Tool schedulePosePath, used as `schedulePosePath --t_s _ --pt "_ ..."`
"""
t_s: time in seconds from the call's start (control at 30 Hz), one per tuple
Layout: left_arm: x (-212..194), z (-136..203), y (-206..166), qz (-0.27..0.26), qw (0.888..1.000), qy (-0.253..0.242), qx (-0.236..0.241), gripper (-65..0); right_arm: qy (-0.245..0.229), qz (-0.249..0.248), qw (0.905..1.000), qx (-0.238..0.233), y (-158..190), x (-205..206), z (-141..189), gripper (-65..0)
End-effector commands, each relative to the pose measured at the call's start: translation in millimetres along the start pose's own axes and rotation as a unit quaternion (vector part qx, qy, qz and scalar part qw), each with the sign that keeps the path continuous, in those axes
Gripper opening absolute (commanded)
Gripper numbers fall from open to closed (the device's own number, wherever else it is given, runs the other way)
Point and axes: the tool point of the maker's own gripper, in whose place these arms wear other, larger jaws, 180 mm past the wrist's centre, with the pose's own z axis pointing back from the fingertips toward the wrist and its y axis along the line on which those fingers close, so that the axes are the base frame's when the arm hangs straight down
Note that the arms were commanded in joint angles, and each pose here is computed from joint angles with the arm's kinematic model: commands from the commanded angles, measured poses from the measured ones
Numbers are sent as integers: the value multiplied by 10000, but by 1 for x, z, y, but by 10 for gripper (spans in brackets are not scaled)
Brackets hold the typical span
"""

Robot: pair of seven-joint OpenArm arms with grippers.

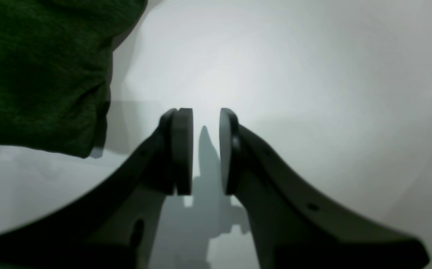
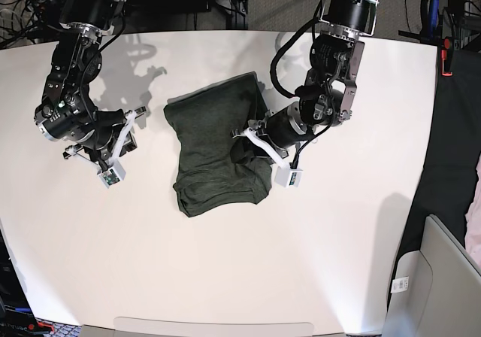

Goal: Fold the T-shirt properly
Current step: 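Grasp the bundle edge with the left gripper and pull it toward the right gripper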

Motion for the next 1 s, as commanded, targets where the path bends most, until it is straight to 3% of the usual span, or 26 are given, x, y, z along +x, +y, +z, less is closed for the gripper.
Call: schedulePosePath --t_s 0.0,0.2,0.53,0.8,0.97 --pt "21 3 -15 -129 9992 -318 -204 -649 -243 57 9997 -86 -6 15 6 -542" --pt "31 25 -18 -146 9978 -615 -205 -649 -250 -12 9996 -126 -11 13 8 -542" --pt "11 57 -37 -137 9966 -755 -295 -649 -250 -12 9996 -126 -11 13 8 -542" --pt "-16 62 -24 211 9983 -544 -29 -649 -259 -2 9996 -114 -10 14 8 -542" --pt "-43 50 -1 489 9985 -160 202 -648 -276 -2 9996 -115 -10 15 8 -540"
